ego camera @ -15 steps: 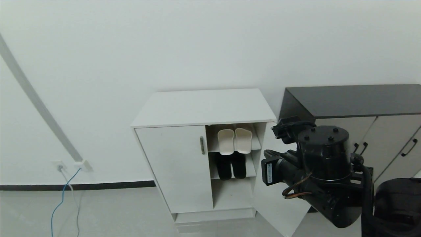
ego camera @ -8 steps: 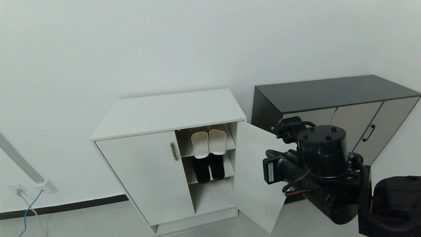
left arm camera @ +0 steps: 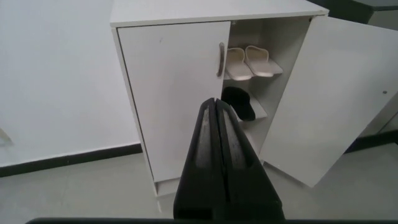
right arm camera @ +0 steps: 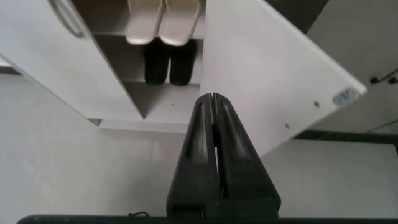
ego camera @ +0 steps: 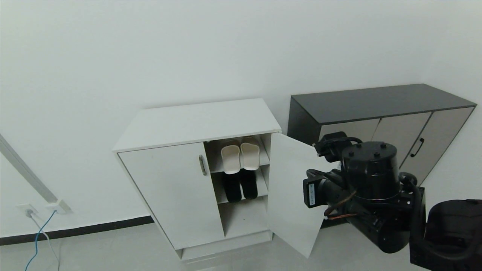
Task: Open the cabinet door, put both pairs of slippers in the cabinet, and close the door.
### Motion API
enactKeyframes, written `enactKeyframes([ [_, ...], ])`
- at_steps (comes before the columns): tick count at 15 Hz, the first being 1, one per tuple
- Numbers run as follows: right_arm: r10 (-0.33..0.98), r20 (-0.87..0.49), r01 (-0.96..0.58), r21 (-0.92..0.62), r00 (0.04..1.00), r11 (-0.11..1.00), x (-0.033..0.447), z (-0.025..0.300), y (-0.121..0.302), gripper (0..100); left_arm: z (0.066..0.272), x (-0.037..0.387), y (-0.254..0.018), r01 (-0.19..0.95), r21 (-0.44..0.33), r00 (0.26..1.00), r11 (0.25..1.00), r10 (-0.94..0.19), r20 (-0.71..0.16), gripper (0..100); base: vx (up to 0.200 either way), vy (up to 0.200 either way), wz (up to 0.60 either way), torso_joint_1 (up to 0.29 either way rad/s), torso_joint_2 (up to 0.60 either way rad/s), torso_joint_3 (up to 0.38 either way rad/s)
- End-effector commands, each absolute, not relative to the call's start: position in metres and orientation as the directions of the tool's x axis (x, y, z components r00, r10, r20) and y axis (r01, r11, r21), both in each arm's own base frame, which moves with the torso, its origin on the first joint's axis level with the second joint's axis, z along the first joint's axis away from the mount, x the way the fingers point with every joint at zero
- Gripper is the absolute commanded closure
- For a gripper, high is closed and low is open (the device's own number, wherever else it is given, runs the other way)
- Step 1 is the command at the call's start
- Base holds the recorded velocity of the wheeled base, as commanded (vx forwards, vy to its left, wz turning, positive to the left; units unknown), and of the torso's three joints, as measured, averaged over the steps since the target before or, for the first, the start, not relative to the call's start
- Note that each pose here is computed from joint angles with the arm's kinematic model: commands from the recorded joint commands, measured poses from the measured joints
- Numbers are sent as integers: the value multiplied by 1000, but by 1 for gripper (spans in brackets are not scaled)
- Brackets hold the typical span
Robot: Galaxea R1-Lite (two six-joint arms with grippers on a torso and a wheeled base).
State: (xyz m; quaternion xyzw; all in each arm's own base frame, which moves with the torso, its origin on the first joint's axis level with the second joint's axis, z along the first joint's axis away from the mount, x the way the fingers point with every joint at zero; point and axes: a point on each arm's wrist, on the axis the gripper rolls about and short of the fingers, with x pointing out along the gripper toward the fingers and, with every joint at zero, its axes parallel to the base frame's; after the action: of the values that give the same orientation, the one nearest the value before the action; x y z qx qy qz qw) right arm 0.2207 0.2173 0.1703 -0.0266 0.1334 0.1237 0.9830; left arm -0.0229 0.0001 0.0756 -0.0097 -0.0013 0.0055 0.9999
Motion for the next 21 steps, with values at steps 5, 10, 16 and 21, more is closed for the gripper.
enactKeyframes([
  [5, 91, -252, -95, -4, 963, 995, 284, 172, 193, 100, 76, -23, 0, -12, -18, 1000, 1000, 12, 2, 100, 0, 0, 0, 0, 0, 0],
  [10, 60, -266, -56, 24, 962, 998, 366, 170, 162, 100, 76, -23, 0, -11, -18, 1000, 1000, 11, 2, 100, 0, 0, 0, 0, 0, 0],
  [16, 7, -284, 1, 28, 959, 1000, 430, 137, 147, 100, 76, -23, 0, -12, -20, 1000, 1000, 12, 2, 100, 0, 0, 0, 0, 0, 0],
  [21, 6, -325, 2, 22, 946, 1000, 444, 134, 148, 100, 76, -23, 0, -12, -20, 1000, 1000, 12, 2, 100, 0, 0, 0, 0, 0, 0],
])
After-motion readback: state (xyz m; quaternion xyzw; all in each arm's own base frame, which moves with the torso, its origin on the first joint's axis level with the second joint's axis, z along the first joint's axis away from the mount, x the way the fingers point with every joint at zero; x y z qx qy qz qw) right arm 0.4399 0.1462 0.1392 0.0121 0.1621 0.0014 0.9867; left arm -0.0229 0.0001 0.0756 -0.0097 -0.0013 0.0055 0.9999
